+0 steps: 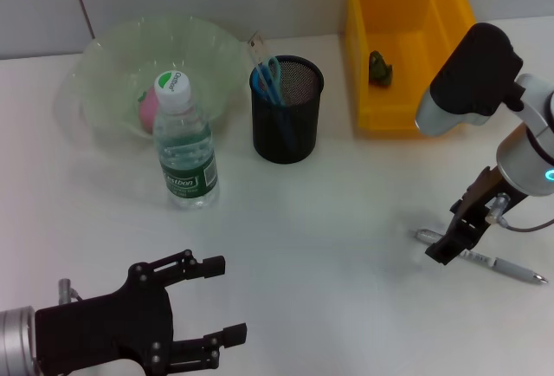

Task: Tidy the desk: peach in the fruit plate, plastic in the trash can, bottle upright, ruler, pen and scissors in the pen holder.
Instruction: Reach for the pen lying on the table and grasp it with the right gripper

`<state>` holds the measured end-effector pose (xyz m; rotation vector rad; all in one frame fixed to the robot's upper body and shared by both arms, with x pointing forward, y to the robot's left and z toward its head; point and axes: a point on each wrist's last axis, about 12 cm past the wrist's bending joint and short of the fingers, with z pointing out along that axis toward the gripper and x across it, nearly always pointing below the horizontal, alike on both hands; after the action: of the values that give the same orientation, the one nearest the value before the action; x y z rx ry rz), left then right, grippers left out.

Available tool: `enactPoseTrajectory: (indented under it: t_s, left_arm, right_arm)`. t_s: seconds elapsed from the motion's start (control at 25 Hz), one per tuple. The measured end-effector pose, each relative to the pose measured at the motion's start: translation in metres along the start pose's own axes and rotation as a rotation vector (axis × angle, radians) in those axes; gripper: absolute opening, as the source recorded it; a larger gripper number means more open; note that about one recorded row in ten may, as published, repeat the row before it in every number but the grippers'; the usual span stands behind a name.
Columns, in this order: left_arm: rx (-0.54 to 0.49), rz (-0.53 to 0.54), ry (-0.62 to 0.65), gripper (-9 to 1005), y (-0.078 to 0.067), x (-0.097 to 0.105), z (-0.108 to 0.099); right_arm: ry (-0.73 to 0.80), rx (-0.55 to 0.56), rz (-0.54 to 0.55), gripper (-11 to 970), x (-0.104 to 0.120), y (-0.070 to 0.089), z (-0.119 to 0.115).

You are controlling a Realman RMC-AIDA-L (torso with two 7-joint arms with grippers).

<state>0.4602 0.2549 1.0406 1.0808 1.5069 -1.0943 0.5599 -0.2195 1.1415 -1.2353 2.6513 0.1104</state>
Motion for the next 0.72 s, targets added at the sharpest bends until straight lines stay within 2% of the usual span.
enactPoseTrajectory:
  t_s: [0.4,0.52,0.72]
  left_arm:
    - [-0.002,-0.003,0.0,819,-0.0008,0.0008,-0.0006]
    - [-0.002,-0.003,0.0,819,-0.0008,0.0008,-0.0007]
    - [-0.001,-0.002,0.0,819,-0.0007,0.0005,-0.0008]
  right_arm:
    - [0.026,-0.016,-0.005,770,-0.0072,0.002,0.0081]
    - [0.041,-0.021,0.004,633,-0.0071,0.0008,0.0116]
    - [0.042,-0.016,0.005,529,-0.0087,0.0007,0.0113]
